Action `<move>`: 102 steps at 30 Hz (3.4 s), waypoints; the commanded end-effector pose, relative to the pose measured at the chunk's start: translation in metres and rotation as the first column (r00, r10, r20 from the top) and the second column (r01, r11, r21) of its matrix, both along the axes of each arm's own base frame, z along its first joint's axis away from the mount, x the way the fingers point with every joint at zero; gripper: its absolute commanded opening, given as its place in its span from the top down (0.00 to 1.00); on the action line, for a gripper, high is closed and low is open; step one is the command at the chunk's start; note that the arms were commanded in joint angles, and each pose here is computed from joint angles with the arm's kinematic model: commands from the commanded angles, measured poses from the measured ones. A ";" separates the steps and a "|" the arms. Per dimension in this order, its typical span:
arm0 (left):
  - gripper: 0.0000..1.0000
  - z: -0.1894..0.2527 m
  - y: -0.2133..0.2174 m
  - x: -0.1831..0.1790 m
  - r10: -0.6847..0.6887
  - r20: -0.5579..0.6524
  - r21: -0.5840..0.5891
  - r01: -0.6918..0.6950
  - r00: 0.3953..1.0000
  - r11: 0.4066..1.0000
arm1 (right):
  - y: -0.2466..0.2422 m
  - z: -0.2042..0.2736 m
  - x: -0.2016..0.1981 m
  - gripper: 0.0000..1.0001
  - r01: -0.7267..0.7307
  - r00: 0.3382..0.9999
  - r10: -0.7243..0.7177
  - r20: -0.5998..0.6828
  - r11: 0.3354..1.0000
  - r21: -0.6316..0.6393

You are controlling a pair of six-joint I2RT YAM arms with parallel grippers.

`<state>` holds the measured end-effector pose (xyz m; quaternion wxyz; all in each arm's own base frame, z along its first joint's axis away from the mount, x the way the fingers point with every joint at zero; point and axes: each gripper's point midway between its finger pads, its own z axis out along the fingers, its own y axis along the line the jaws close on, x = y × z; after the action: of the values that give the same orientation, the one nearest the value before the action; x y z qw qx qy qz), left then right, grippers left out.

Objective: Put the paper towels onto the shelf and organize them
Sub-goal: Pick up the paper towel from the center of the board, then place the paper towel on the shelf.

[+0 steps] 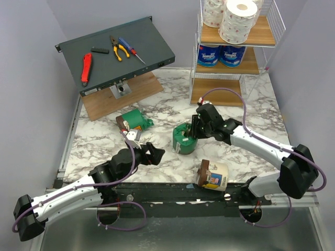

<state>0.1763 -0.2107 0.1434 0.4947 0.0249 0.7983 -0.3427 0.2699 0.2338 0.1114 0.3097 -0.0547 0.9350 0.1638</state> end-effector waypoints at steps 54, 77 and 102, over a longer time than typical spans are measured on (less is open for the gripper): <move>0.11 0.005 0.017 0.011 0.091 -0.017 0.107 -0.088 0.996 0.990 | -0.127 0.057 0.225 0.62 0.683 0.559 -0.810 0.179 0.572 0.454; 0.11 0.002 0.012 0.015 0.092 -0.020 0.141 -0.088 0.996 0.986 | -0.111 0.032 0.250 0.53 0.677 0.592 -0.793 0.143 0.585 0.447; 0.11 0.002 0.012 0.013 0.085 -0.021 0.124 -0.082 0.996 0.989 | -0.087 0.078 0.179 0.27 0.390 0.814 -0.520 0.259 0.820 0.420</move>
<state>0.1836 -0.1978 0.1302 0.4777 0.0263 0.8372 -0.2649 0.4673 0.1317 0.1968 0.5107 0.2944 0.7794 0.2123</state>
